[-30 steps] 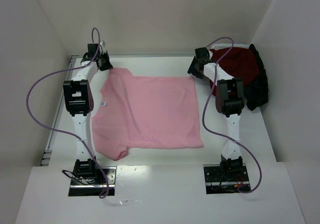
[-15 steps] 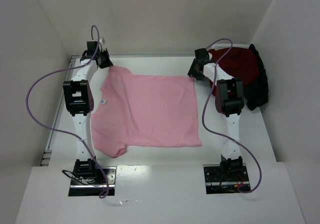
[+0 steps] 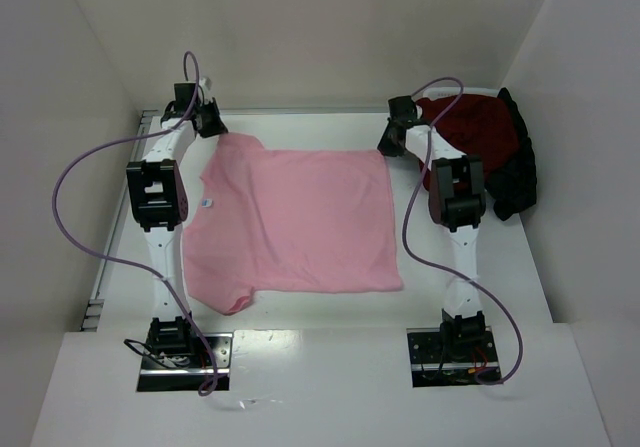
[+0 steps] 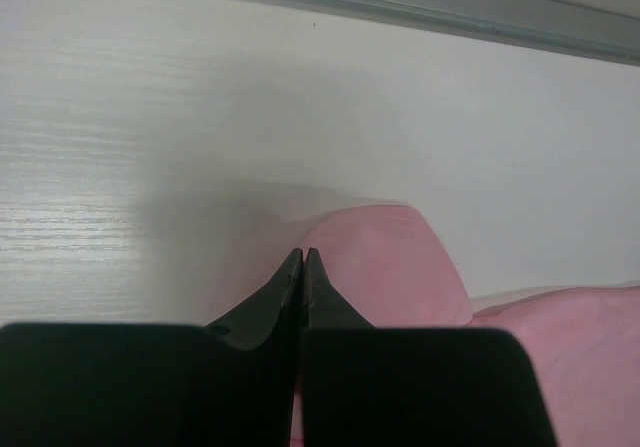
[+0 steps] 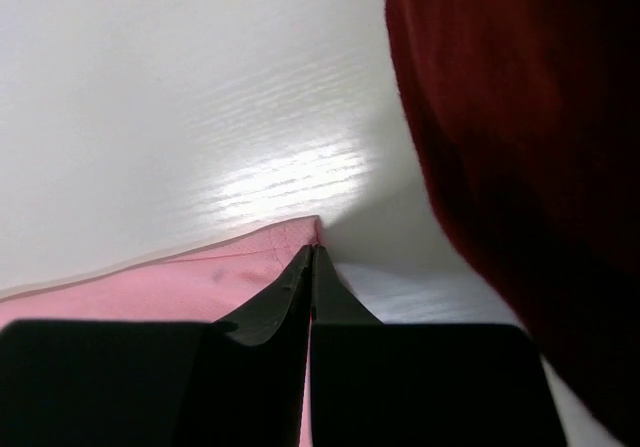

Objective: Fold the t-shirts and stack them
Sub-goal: Grap the side of the flattened tshirt furthest away from the robot with both arms, then fold the flattened tshirt in 1/3 of the way

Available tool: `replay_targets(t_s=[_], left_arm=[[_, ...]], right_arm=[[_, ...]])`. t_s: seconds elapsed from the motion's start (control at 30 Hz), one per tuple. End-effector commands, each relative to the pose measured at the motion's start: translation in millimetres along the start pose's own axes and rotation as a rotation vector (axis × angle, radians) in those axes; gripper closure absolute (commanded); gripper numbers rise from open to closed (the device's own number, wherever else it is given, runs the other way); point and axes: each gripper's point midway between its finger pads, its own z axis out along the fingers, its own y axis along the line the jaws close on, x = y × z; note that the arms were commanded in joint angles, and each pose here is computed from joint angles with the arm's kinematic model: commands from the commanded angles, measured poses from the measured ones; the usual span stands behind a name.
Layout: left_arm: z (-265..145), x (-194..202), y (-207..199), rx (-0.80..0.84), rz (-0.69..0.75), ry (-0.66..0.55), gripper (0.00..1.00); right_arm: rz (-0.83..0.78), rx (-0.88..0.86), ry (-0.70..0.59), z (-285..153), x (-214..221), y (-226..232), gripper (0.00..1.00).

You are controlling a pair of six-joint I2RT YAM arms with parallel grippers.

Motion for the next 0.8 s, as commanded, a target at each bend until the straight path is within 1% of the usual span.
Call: replay_targets(t_s=[0.0, 0.03, 0.07, 0.1, 0.13, 0.2, 0.27, 0.4, 0.43, 0.47, 0.5, 0.53, 0.57, 0.6, 0.63, 0.67, 0.7, 0.73, 0.77], left_arm=[[2.5, -11.9, -3.1, 0.027, 0.013, -0.028, 1.00], [0.2, -16.4, -4.9, 0.028, 0.015, -0.034, 1.00], [-3.5, -28.4, -8.5, 0.034, 0.032, -0.061, 1.00], [-2.0, -27.8, -7.9, 0.033, 0.030, -0.055, 1.00], [-4.5, -30.9, -11.1, 0.046, 0.043, -0.057, 1.00], [-10.6, -44.5, -17.3, 0.061, 0.062, -0.084, 1.00], [-16.9, -50.1, -21.8, 0.073, 0.078, -0.090, 1.00], [-31.8, -48.9, -24.3, 0.068, 0.109, -0.077, 1.00], [-42.7, -53.8, -28.1, 0.070, 0.121, -0.087, 1.00], [-41.8, -38.3, -21.6, 0.050, 0.118, -0.052, 1.00], [-45.4, -35.0, -21.2, 0.049, 0.130, -0.047, 1.00], [-58.0, -41.3, -26.3, 0.052, 0.136, -0.067, 1.00], [-62.8, -36.8, -26.1, 0.050, 0.144, -0.058, 1.00], [-61.1, -18.1, -20.6, 0.044, 0.144, -0.021, 1.00], [-72.8, -22.7, -25.0, 0.047, 0.149, -0.039, 1.00], [-76.8, -15.9, -26.1, 0.056, 0.156, -0.024, 1.00], [-80.6, -13.2, -28.7, 0.069, 0.157, -0.025, 1.00], [-91.7, -17.8, -33.0, 0.072, 0.163, -0.044, 1.00], [-92.5, -2.5, -30.9, 0.077, 0.164, -0.011, 1.00]], right_arm=[[0.012, -0.059, -0.051, 4.1, -20.0, 20.0, 1.00], [0.014, -0.079, -0.083, -2.0, -34.4, 28.3, 1.00], [0.015, -0.071, -0.087, -0.3, -36.5, 27.9, 1.00], [0.016, -0.068, -0.100, 0.8, -40.8, 28.8, 1.00], [0.011, -0.089, -0.135, -8.9, -57.8, 38.0, 1.00], [0.003, -0.079, -0.143, -6.0, -63.3, 38.8, 1.00], [-0.002, -0.105, -0.186, -18.0, -84.0, 50.1, 1.00], [-0.016, -0.151, -0.168, -22.8, -83.1, 59.3, 1.00], [-0.016, -0.151, -0.168, -27.1, -81.8, 58.0, 1.00], [-0.007, -0.153, -0.168, -29.9, -80.8, 57.4, 1.00], [-0.007, -0.153, -0.168, -32.7, -79.1, 56.1, 1.00], [-0.009, -0.135, -0.139, -28.0, -64.9, 47.7, 1.00], [-0.007, -0.153, -0.168, -42.1, -73.3, 51.5, 1.00], [-0.007, -0.153, -0.168, -46.2, -71.2, 49.7, 1.00], [-0.009, -0.134, -0.137, -42.8, -55.5, 40.3, 1.00], [-0.007, -0.153, -0.168, -57.5, -63.3, 43.6, 1.00], [0.001, -0.161, -0.163, -61.8, -60.0, 43.4, 1.00], [-0.001, -0.143, -0.133, -58.1, -44.4, 34.1, 1.00], [-0.002, -0.152, -0.127, -61.7, -40.9, 33.6, 1.00]])
